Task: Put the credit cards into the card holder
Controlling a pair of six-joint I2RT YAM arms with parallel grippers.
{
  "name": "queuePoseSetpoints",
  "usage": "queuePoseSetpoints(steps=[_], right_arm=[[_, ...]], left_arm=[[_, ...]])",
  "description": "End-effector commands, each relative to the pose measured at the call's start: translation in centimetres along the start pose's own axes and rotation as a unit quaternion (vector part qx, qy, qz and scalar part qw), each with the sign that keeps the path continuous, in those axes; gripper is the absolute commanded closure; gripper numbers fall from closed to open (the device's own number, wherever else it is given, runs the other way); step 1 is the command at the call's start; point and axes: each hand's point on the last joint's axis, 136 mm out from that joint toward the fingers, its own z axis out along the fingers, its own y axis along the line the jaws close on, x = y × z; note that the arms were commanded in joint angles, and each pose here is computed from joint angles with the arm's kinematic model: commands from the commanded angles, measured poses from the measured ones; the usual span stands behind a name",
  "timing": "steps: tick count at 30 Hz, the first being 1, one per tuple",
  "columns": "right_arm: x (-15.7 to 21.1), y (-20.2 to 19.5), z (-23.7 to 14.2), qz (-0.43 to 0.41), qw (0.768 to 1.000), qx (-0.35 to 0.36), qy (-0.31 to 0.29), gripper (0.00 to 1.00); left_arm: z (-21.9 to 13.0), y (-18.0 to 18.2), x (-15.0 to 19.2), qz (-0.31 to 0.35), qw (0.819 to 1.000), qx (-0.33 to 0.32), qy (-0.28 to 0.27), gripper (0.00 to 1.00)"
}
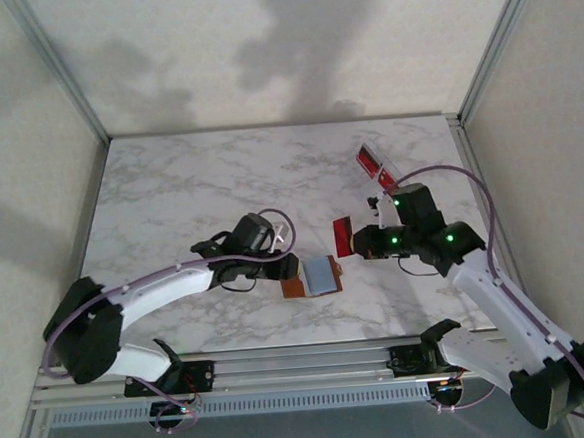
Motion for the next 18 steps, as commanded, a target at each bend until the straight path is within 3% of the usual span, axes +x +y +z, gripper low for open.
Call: queuePoseSetpoints(steps=[1,4,9,18], right_arm=[[0.6,2.8,-0.6,-0.005,0.996,-0.084,-0.003,1.00],[1.2,3.8,-0.8,-0.004,0.993,-0.122,-0.002,1.00],[2.0,4.7,-1.3,-0.010,0.988,-0.155,0.004,1.00],[1.9,7.3,-2.9,-0.019,0.974,-0.226,-0.005,1.00]], left_arm=[[-2.8,-6.0,-1.8,0.016,0.990,0.139,-0.018,0.53],[-4.6,-9.2,-2.0,0.027,0.973,0.228,-0.024,0.50],[-7.2,-12.6,-2.3,0.044,0.946,0.320,-0.037,0.49],[-8.3,-14.1,-2.2,0.058,0.931,0.360,-0.034,0.48]])
